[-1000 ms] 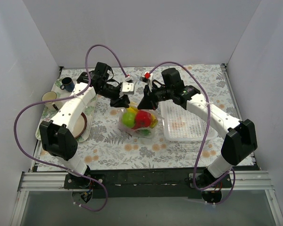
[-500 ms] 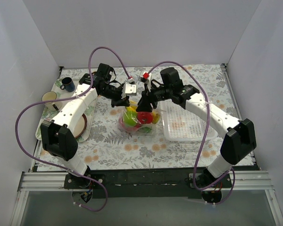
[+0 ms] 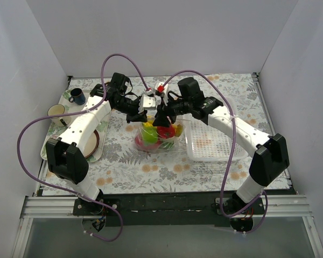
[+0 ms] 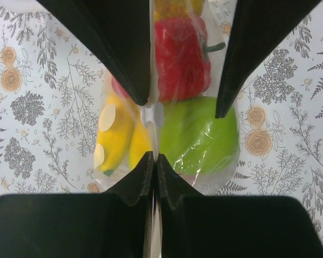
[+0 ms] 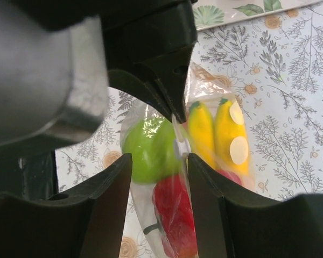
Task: Open the zip-top bag and remove the fake food
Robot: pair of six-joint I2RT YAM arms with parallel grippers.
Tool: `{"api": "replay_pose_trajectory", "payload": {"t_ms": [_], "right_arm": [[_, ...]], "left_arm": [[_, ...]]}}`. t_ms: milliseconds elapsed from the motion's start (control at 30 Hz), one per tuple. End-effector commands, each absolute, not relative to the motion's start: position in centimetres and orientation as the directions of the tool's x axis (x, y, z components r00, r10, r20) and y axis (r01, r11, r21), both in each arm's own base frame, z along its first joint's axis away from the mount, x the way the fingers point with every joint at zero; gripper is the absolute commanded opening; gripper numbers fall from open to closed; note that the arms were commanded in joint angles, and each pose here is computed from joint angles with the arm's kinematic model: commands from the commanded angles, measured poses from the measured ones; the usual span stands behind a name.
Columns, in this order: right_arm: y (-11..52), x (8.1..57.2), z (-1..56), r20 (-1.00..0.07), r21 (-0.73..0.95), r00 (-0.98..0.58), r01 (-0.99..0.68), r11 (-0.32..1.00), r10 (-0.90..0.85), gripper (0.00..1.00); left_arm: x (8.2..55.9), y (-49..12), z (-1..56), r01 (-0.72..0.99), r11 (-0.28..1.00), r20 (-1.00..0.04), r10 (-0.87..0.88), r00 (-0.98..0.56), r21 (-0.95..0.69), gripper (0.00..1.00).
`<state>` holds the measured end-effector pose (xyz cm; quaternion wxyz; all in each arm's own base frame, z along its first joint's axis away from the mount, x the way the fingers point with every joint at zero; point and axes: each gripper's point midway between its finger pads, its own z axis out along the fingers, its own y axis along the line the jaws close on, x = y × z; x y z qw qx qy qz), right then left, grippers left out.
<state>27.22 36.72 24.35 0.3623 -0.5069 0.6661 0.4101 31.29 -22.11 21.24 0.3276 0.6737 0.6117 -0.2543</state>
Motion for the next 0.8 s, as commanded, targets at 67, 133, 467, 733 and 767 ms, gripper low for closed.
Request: {"api": "replay_pose_trajectory", "payload": {"t_ms": [67,133,467,733,767], "right_arm": [[37.9,29.2,25.3,-0.919,0.012,-0.076,-0.986,0.166,-0.386,0.53],[37.7,29.3,24.7,-0.915,-0.016,-0.059,-0.983,0.182,-0.400,0.50],[35.9,29.8,28.1,-0.934,-0.241,0.155,-0.938,0.248,-0.321,0.22],[36.3,28.3,29.4,-0.942,-0.195,0.135,-0.965,0.175,-0.306,0.01],[36.3,28.2,29.1,-0.941,-0.188,0.126,-0.967,0.174,-0.313,0.01]], "left_arm": [[29.4,-23.1,25.2,0.980,-0.072,-0.784,0.591,0.190,0.184,0.00],[29.1,-23.2,25.9,0.981,-0.072,-0.790,0.584,0.188,0.181,0.00],[27.4,-23.4,28.8,0.991,-0.017,-0.839,0.531,0.119,0.130,0.00],[27.1,-22.9,29.3,0.988,0.012,-0.835,0.536,0.122,0.152,0.00],[27.0,-22.8,29.4,0.987,0.012,-0.832,0.540,0.128,0.160,0.00]]}}
